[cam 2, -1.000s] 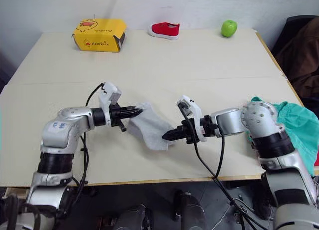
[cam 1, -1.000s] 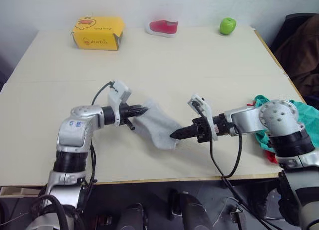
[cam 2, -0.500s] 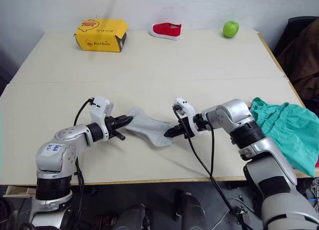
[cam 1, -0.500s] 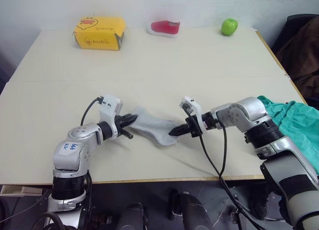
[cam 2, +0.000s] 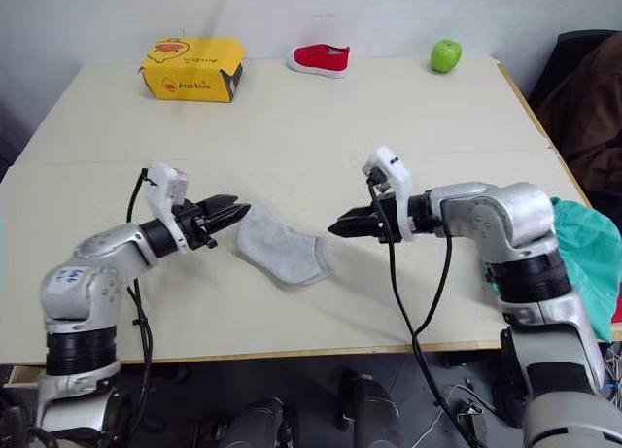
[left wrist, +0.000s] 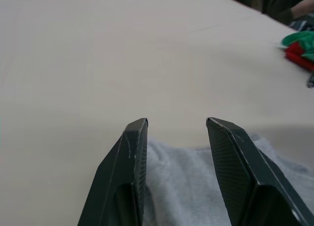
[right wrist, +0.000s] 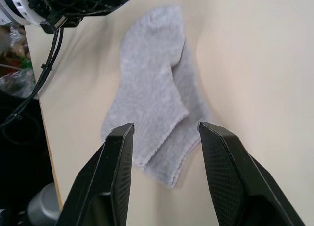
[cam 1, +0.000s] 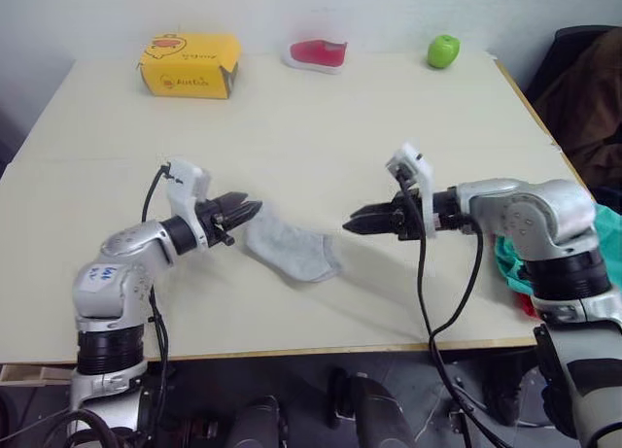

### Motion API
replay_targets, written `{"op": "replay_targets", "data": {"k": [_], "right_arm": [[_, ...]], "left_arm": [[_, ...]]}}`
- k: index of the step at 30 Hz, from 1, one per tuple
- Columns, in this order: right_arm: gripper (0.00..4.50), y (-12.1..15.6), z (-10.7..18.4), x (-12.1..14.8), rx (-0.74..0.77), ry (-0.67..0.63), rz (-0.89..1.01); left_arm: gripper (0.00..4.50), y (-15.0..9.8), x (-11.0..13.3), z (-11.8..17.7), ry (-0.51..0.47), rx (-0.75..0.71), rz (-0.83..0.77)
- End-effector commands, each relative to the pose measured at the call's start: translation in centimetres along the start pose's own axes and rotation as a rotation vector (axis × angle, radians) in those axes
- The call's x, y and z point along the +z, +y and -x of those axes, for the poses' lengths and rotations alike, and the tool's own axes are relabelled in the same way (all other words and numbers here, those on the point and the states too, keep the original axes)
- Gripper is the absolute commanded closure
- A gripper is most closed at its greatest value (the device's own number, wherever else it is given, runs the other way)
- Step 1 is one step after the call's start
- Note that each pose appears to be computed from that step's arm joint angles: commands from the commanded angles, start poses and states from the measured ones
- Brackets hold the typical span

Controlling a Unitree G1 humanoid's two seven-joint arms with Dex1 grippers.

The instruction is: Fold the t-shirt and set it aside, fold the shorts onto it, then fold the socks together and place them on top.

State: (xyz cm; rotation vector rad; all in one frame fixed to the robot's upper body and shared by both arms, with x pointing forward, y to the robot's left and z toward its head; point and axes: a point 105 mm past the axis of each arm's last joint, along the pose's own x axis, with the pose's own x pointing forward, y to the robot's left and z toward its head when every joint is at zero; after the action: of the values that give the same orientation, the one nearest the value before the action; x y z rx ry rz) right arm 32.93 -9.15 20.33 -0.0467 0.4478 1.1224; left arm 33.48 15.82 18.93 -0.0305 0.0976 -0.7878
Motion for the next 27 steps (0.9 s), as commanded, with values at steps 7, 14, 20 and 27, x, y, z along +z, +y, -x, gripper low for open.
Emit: {"op": "replay_targets", "data": {"k": [7,14,20,27], "right_arm": [[4.25,3.8,-5.8,-0.2,0.014,-0.086,0.249],[4.50,1.9,-10.0,-3.0,-0.103,-0.008,0.320],[4.50,0.5,-9.8,-6.5,-0.161,0.089,0.310],[4.50,0.8,-7.5,-8.6,-0.156,0.129,0.265]], "left_arm": [[3.90,-1.2,-0.2,-0.3,0.132,-0.215,-0.293],[4.47,-1.1,-3.0,-3.1,0.215,-0.242,-0.344],[4.47,0.0,-5.3,-4.4,0.267,-0.166,-0.342],[4.47,3.4,-3.4,-2.5,0.219,-0.045,-0.318]]}}
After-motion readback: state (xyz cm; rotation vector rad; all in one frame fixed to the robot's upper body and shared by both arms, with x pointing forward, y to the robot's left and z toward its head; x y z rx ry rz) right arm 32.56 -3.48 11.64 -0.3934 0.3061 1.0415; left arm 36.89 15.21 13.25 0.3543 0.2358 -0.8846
